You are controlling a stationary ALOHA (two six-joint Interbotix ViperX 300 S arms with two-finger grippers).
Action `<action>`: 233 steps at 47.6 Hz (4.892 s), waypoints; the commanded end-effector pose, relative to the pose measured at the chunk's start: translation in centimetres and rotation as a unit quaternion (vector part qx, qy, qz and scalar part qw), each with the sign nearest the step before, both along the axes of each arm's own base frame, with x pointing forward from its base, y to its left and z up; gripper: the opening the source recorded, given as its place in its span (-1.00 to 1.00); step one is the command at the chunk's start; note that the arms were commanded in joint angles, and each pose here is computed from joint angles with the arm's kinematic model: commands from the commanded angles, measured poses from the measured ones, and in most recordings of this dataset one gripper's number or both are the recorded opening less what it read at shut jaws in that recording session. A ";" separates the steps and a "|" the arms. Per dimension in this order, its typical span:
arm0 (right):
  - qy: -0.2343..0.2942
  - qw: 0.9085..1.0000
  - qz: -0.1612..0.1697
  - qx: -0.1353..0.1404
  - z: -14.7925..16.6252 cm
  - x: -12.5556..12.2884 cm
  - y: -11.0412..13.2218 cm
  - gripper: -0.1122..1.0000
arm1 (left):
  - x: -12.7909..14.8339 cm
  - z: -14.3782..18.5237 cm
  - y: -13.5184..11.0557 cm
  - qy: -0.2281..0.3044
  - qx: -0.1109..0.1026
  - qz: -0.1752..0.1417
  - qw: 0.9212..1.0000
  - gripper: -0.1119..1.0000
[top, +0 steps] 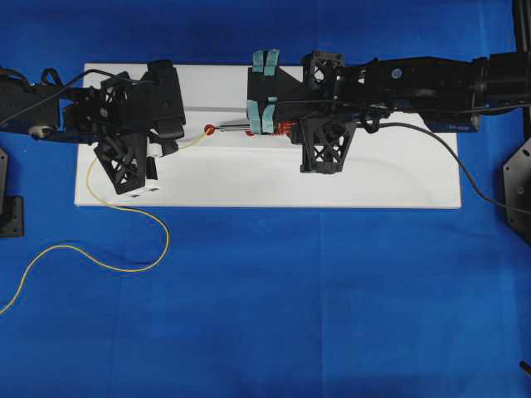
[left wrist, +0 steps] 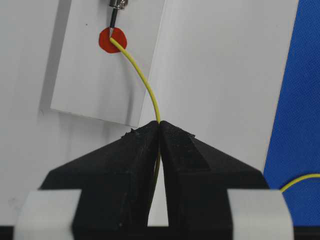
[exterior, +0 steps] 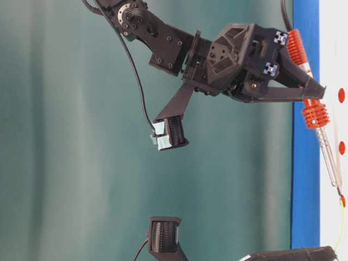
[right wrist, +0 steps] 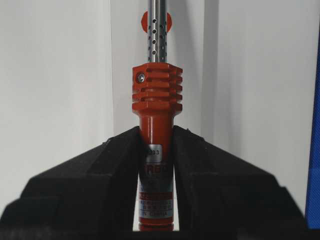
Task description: Touch the tip of the soldering iron to the tip of the solder at the mark.
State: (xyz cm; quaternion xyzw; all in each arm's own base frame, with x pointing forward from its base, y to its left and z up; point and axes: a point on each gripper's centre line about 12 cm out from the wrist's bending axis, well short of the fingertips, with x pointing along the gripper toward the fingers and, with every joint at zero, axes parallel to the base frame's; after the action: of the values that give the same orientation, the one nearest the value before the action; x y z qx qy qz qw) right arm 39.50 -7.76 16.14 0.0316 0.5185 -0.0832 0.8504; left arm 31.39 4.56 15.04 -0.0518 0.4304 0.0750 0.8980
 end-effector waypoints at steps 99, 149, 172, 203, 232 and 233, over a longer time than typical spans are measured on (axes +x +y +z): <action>-0.038 0.999 -0.015 -0.020 4.0 -7.3 0.8 -0.68 | -1.1 5.3 -0.9 -0.087 -0.002 0.003 0.996 -0.76; -0.032 0.999 -0.015 -0.018 3.2 -7.2 0.8 -0.68 | 6.4 1.6 0.0 -0.034 -0.004 -0.003 0.999 -0.76; -0.024 0.999 -0.014 -0.017 2.6 -6.8 0.7 -0.68 | 6.4 1.3 0.2 -0.029 -0.006 0.001 1.000 -0.76; -0.003 1.000 -0.011 -0.014 0.8 -5.2 0.4 -0.68 | 6.4 1.4 0.2 -0.028 -0.007 0.002 1.000 -0.76; -0.001 1.000 -0.011 -0.014 0.7 -5.2 0.4 -0.68 | 6.4 1.4 0.2 -0.026 -0.005 0.001 1.000 -0.76; -0.001 1.000 -0.010 -0.014 0.7 -5.2 0.4 -0.68 | 6.4 1.4 0.2 -0.026 -0.005 0.001 1.000 -0.76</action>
State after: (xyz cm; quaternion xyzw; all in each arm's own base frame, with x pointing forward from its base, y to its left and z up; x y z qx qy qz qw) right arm 33.67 -7.18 15.68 0.0283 0.5337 -0.0980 0.8395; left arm 37.19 4.65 15.24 -0.0604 0.4243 0.0723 0.9006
